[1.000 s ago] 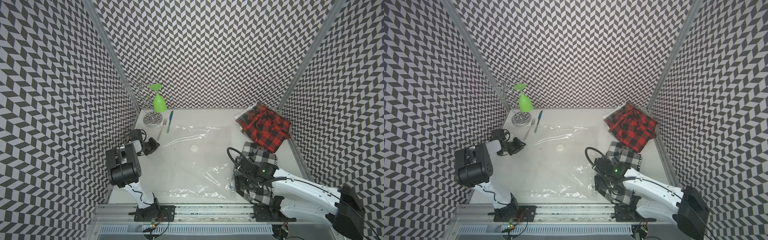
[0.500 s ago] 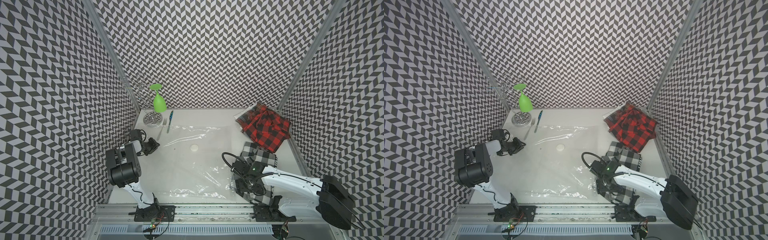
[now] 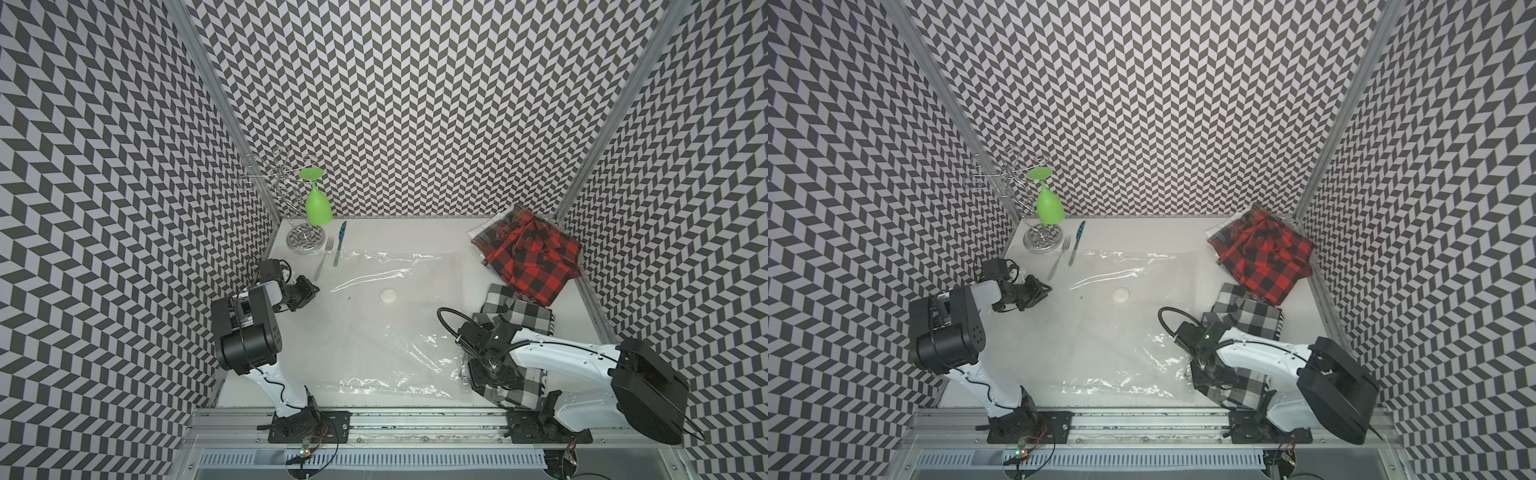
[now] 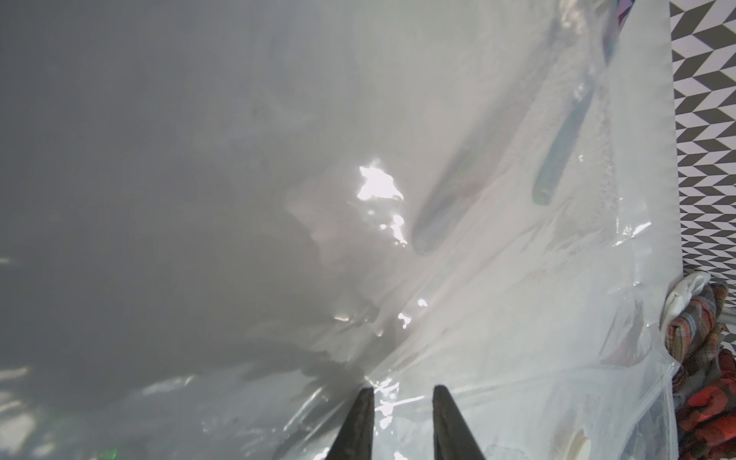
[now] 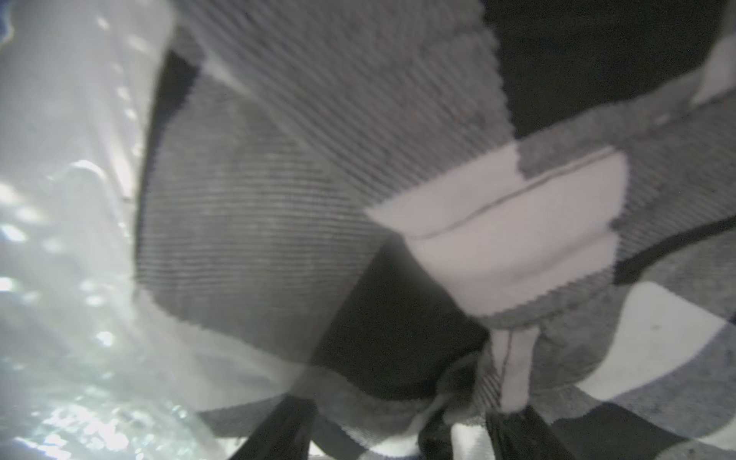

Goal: Take the shirt out of the vacuum bag
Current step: Pick up the shirt from the center of the board.

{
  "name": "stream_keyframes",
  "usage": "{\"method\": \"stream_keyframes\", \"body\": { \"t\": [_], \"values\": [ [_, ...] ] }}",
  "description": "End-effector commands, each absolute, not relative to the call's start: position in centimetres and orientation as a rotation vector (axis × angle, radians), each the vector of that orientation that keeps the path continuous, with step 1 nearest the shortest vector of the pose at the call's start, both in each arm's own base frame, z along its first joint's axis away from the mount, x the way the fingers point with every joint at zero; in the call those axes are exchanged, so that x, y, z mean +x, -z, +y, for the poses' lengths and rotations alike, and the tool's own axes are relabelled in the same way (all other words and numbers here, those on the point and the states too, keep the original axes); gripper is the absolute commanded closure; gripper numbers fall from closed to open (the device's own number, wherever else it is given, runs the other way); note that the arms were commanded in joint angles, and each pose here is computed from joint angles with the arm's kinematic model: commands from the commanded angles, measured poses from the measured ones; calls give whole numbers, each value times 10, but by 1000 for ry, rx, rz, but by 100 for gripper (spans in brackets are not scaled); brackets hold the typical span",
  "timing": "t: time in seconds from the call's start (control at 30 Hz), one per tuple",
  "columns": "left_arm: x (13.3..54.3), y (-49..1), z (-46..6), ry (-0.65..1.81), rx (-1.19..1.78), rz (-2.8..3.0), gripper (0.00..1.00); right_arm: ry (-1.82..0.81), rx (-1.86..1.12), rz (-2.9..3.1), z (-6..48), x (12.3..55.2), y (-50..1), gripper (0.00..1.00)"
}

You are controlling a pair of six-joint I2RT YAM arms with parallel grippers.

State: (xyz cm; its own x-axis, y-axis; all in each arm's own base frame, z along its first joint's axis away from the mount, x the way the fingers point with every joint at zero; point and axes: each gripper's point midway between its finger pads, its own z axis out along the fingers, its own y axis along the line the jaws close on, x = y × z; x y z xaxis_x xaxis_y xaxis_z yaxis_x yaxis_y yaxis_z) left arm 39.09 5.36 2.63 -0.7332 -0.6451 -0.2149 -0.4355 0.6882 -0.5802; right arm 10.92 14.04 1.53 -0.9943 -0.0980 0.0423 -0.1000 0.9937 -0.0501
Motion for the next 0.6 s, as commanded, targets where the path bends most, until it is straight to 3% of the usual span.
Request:
{"method": "stream_keyframes", "body": {
  "t": [0.0, 0.37, 0.43, 0.57],
  "values": [
    [330, 35, 51, 598, -1040, 2728, 70, -94, 140, -3074, 140, 104, 9, 39],
    [334, 35, 52, 606, -1032, 2734, 70, -97, 82, -3112, 134, 112, 18, 93],
    [334, 35, 52, 605, -1029, 2735, 70, -65, 55, -3143, 136, 120, 8, 99],
    [333, 35, 51, 609, -1030, 2736, 70, 125, -16, -3258, 149, 151, -38, 100]
  ]
}}
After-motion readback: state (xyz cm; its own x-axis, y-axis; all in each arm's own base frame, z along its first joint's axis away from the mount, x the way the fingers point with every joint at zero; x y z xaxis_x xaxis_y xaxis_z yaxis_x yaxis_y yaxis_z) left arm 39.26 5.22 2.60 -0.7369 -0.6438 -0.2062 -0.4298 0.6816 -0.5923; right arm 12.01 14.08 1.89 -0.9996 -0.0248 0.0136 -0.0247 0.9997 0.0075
